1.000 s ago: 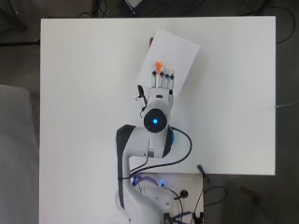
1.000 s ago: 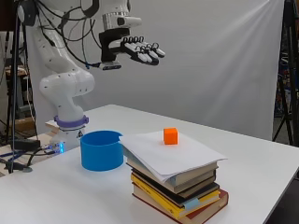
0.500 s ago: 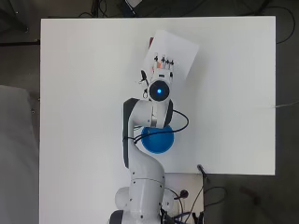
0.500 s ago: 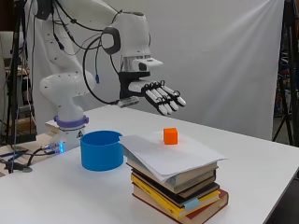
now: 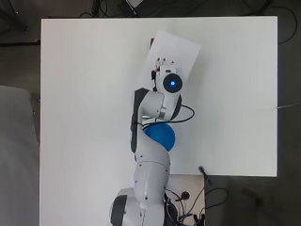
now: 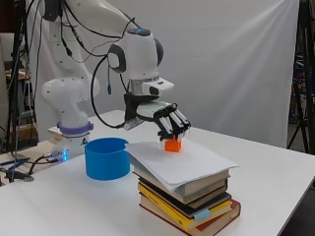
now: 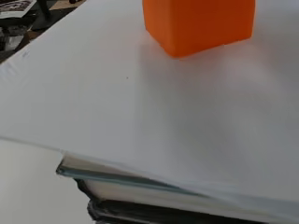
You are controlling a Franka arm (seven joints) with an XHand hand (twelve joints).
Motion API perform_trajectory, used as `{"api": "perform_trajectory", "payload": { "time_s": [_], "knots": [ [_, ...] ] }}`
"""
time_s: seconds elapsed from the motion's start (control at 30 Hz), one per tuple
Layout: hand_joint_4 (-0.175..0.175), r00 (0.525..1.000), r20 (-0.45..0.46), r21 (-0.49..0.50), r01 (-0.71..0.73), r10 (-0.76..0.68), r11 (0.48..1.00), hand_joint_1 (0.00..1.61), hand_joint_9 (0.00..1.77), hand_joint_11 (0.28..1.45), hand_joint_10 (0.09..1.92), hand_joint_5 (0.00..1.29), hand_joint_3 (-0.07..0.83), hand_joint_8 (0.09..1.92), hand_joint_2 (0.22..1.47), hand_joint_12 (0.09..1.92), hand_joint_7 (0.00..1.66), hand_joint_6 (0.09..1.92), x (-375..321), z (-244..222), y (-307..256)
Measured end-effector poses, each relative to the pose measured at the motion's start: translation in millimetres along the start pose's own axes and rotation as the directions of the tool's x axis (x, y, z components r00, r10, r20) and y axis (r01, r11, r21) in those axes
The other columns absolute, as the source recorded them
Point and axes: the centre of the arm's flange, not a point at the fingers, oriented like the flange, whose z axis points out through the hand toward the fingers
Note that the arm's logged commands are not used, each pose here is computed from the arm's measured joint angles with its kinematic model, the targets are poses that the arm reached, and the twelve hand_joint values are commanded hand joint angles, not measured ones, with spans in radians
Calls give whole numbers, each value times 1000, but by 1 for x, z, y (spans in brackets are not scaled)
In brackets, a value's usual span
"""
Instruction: Teleoperate dual arm-hand system to pick and place objects
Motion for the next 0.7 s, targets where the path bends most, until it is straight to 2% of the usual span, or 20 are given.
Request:
{"api": "perform_trajectory", "payload": {
  "time_s": [0.03, 0.07, 0.1, 0.13, 0.17, 0.2, 0.27, 0.37, 0.47, 0.63, 0.7],
  "knots": [
    [86, 1000, -1, 9, 23, -23, 1000, 825, 1205, 853, 1849, 669, 3, 1820, 1204, 1725, 938, 613, -3, 0, 1],
    [74, 1000, -6, 21, 29, -29, 999, 719, 1011, 718, 1480, 658, -2, 1396, 1189, 1342, 795, 373, -6, 1, 1],
    [60, 1000, -17, 34, 17, -16, 999, 595, 817, 600, 958, 596, -5, 875, 1164, 852, 658, 203, -8, 2, -1],
    [51, 999, -34, 37, -3, 4, 999, 488, 685, 537, 548, 505, -6, 486, 1138, 482, 554, 102, -9, 0, -2],
    [49, 998, -48, 40, -27, 29, 999, 394, 545, 493, 285, 370, -12, 248, 1103, 256, 410, 87, -8, -3, -3],
    [51, 997, -51, 46, -49, 52, 998, 322, 432, 464, 140, 247, -19, 120, 1067, 131, 284, 87, -8, -3, -5],
    [57, 995, -31, 49, -93, 95, 994, 243, 322, 442, 87, 120, -25, 87, 1022, 87, 163, 87, -6, -5, -8],
    [59, 988, 15, 24, -151, 151, 988, 171, 285, 426, 87, 93, -24, 87, 988, 87, 137, 87, -4, -7, -11],
    [61, 986, 31, -56, -163, 165, 985, 179, 387, 459, 87, 204, -7, 87, 977, 87, 267, 87, -6, -9, -16],
    [61, 987, 2, -113, -161, 163, 980, 196, 418, 479, 87, 269, -6, 87, 960, 87, 309, 87, -33, 6, -35],
    [62, 989, 4, -137, -147, 149, 980, 278, 470, 492, 87, 315, 0, 87, 986, 87, 360, 87, -45, 13, -41]
  ]
}}
